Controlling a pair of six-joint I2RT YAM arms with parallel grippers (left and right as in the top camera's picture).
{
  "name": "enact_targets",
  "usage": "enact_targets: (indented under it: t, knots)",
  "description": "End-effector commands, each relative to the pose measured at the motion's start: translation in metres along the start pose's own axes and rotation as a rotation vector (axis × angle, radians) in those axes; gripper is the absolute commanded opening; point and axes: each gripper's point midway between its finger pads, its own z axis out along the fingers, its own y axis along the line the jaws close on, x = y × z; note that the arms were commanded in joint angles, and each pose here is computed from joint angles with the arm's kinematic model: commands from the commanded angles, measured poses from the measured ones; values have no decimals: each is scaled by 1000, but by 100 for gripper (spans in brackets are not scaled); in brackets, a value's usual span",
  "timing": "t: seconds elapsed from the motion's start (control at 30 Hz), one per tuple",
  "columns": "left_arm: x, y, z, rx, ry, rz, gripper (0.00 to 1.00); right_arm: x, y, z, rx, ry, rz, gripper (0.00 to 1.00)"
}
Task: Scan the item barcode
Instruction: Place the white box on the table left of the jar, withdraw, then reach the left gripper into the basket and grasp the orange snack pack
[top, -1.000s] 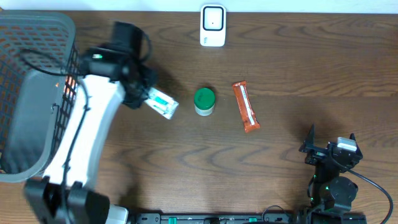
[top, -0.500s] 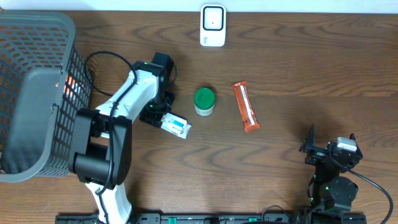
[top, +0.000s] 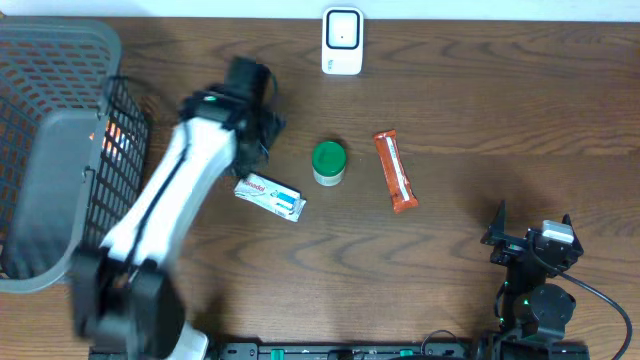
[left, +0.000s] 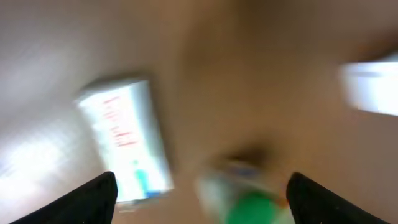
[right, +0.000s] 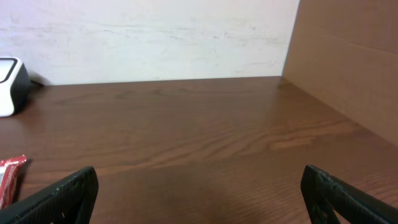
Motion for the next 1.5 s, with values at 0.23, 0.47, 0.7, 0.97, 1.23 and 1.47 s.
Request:
enact_targets:
  t: [0.23,0.47,0.7,0.97,1.23,1.47]
  knots:
    - [-117,-33,-302,455,-910,610,88,1,2,0,-8,1,-13,99]
    - [-226,66,-295,263,-951,231,99,1,2,0,-8,1,-12,99]
    - [-286,132,-185,208,-626,-111,99,1,2,0,-8,1,-12,99]
    - [-290,157,-66,12,-383,-126,99,1,2,0,-8,1,-12,99]
    - [-284,147,2,-38,-268,68,99,1,2,0,-8,1,-13,99]
    - [-287,140,27,-27,-264,39,99,1,2,0,-8,1,-12,99]
